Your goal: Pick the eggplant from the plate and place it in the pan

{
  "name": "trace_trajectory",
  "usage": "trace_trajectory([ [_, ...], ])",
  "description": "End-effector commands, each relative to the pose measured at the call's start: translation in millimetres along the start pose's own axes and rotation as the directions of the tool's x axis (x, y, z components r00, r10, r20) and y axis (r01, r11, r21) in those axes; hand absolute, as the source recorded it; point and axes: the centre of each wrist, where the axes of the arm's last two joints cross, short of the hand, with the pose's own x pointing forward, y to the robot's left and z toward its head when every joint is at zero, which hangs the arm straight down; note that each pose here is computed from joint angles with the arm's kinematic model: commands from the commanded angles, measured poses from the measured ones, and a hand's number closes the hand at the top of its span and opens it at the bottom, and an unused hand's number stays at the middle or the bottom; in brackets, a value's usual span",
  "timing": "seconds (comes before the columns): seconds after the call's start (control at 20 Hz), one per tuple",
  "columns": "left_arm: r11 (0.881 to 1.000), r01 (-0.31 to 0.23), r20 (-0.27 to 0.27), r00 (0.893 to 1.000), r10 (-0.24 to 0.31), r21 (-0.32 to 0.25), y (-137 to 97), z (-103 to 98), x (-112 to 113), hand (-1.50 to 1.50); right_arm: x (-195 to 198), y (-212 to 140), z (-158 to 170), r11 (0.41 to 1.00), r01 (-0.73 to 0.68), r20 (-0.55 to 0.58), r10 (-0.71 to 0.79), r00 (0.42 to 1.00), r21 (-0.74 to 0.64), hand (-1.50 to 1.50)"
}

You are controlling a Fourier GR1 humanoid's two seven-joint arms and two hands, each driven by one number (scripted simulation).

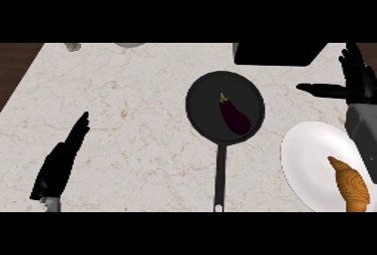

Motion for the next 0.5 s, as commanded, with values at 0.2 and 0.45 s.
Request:
trace_trajectory([
  [0.2, 1.000, 0.001, -0.005, 1.000, -0.001, 0.004, 8.3, 1.0, 6.1, 0.00, -9.7, -85.2, 10.5, 1.000, -0.028, 0.020, 0.028, 0.999, 0.010, -1.50],
  [0.45, 1.000, -0.001, 0.001, 1.000, 0.001, -0.028, 4.5, 12.4, -7.4, 0.00, -5.6, -126.1, 16.3, 0.999, -0.032, 0.019, 0.032, 0.999, 0.019, -1.50],
])
